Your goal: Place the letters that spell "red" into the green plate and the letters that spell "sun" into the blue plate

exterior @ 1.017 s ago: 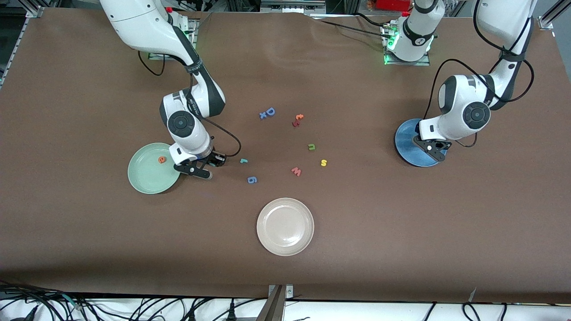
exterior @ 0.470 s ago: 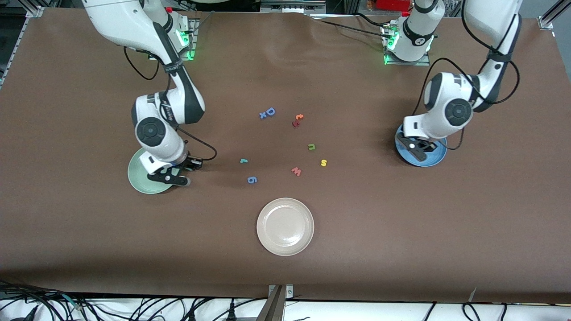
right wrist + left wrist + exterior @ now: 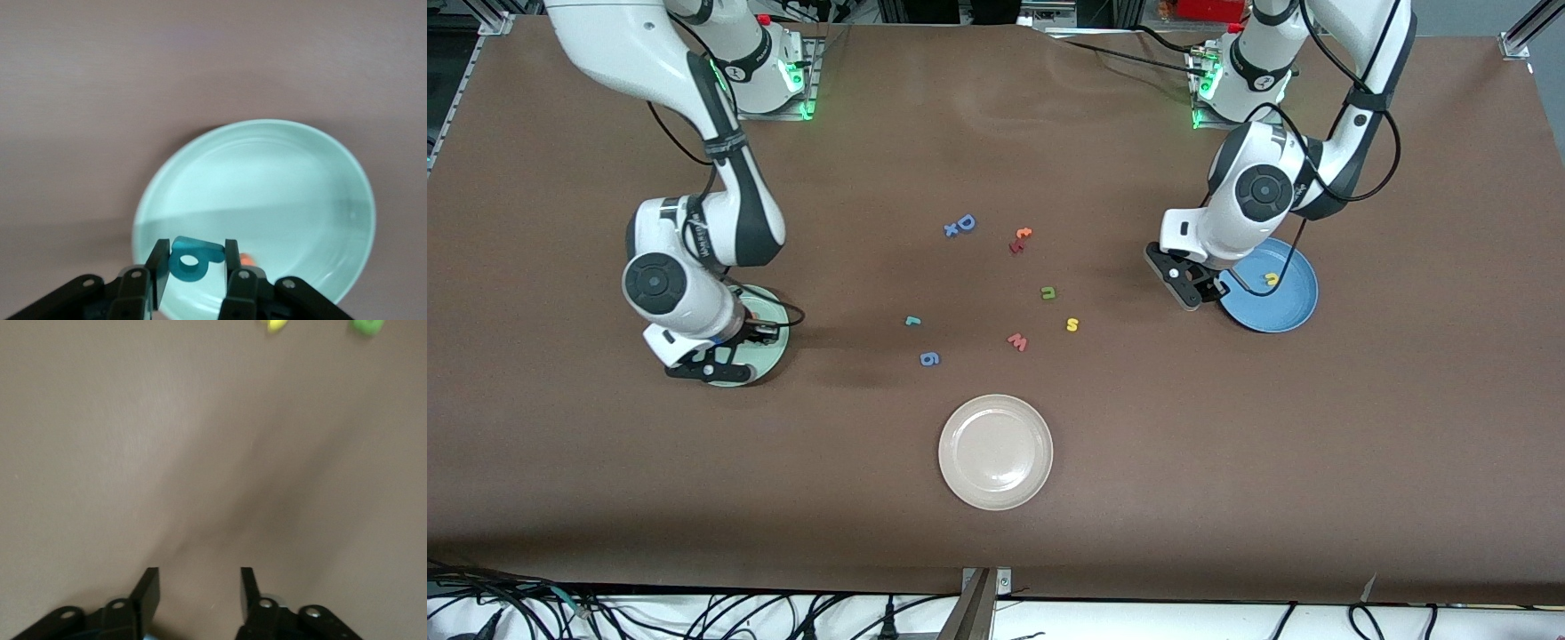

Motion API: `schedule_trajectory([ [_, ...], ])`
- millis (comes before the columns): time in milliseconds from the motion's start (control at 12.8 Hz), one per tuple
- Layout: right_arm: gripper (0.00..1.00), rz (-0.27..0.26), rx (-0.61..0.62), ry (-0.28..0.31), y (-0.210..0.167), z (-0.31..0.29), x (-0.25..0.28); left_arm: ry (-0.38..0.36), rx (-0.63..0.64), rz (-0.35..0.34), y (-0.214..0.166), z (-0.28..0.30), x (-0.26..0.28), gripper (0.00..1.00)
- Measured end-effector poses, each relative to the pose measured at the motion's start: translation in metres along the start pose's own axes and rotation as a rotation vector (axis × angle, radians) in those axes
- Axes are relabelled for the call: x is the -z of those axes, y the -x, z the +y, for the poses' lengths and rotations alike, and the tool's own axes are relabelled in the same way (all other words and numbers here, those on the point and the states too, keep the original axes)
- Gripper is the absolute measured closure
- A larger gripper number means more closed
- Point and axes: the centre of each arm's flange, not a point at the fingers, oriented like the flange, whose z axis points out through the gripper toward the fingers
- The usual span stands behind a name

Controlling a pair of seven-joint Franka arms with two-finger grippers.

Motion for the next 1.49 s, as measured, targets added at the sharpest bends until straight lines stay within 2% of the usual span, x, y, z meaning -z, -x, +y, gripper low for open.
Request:
schedule_trajectory([
  [235, 0.63, -0.013, -0.008, -0.012, -0.002, 0.002, -0.018, -0.01, 0.174, 0.028, -0.028, 0.028, 0.011, 0.45],
  [470, 0.62, -0.015, -0.003, -0.01, -0.001, -0.003, -0.025, -0.015, 0.246, 0.059, -0.053, 0.04, 0.02, 0.45],
  [548, 0.58, -0.016, -0.003, -0.009, -0.001, -0.003, -0.026, -0.012, 0.284, 0.072, -0.063, 0.042, 0.022, 0.45],
  [783, 0.31, -0.016, -0.004, -0.01, -0.001, -0.003, -0.026, 0.028, 0.43, 0.088, -0.091, 0.058, 0.016, 0.45],
  [939, 0.08, -0.014, -0.002, -0.011, -0.002, -0.004, -0.025, 0.036, 0.518, 0.094, -0.106, 0.064, 0.013, 0.45],
  [1017, 0.02, -0.012, 0.0, -0.012, -0.002, -0.006, -0.024, 0.038, 0.547, 0.101, -0.112, 0.065, 0.014, 0.45],
  [1252, 0.01, -0.017, -0.005, -0.034, 0.003, -0.03, -0.019, 0.044, 0.592, 0.111, -0.129, 0.07, 0.01, 0.45],
  [1487, 0.04, -0.027, -0.126, -0.082, 0.024, -0.098, -0.006, 0.044, 0.599, 0.133, -0.138, 0.067, 0.0, 0.45],
])
